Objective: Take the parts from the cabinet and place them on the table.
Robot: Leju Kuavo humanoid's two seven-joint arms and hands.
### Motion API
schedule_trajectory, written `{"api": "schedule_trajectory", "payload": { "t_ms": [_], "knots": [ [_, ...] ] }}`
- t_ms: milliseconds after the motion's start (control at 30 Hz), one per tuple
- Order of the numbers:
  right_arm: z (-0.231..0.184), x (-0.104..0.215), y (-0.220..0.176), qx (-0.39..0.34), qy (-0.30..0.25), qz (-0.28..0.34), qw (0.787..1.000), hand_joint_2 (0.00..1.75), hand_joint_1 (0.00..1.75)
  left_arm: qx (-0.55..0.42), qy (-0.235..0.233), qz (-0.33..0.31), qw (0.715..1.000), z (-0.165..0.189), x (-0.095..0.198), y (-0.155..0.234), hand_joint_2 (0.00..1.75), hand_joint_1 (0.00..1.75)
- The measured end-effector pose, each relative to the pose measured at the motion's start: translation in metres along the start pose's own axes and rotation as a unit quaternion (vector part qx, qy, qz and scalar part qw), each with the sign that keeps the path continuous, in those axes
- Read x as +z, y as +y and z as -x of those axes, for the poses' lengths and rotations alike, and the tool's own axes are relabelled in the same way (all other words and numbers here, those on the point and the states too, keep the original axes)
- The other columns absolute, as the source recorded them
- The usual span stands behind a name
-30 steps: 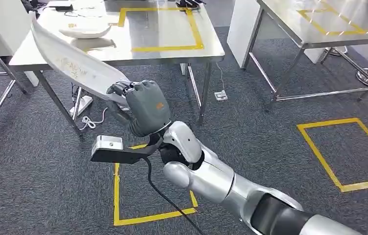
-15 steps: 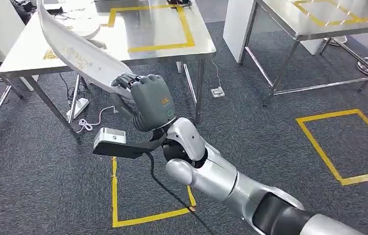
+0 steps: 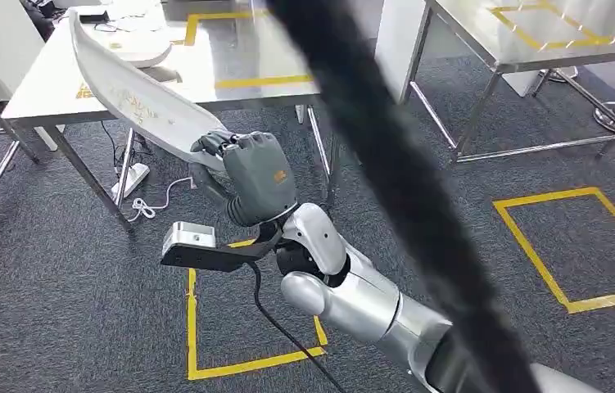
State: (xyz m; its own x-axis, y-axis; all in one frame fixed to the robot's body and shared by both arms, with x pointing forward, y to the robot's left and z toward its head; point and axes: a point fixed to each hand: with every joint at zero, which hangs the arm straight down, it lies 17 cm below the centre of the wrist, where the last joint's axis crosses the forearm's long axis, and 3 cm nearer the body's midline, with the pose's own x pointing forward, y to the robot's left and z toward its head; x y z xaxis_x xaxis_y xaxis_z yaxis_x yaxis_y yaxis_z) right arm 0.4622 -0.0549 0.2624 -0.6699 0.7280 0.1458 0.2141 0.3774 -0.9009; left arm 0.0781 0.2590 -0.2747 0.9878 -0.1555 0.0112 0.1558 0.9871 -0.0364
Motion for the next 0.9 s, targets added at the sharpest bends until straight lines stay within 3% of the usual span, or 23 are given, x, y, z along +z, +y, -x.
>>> {"api": "schedule_trajectory", "payload": {
  "t_ms": [900],
  "knots": [
    [-0.0032,0.0042,0.0021,0.001,-0.01,0.001,1.0,1.75,1.75,0.006,-0.001,-0.003,1.0,0.002,-0.0003,0.0045,1.75,0.0]
  ]
}}
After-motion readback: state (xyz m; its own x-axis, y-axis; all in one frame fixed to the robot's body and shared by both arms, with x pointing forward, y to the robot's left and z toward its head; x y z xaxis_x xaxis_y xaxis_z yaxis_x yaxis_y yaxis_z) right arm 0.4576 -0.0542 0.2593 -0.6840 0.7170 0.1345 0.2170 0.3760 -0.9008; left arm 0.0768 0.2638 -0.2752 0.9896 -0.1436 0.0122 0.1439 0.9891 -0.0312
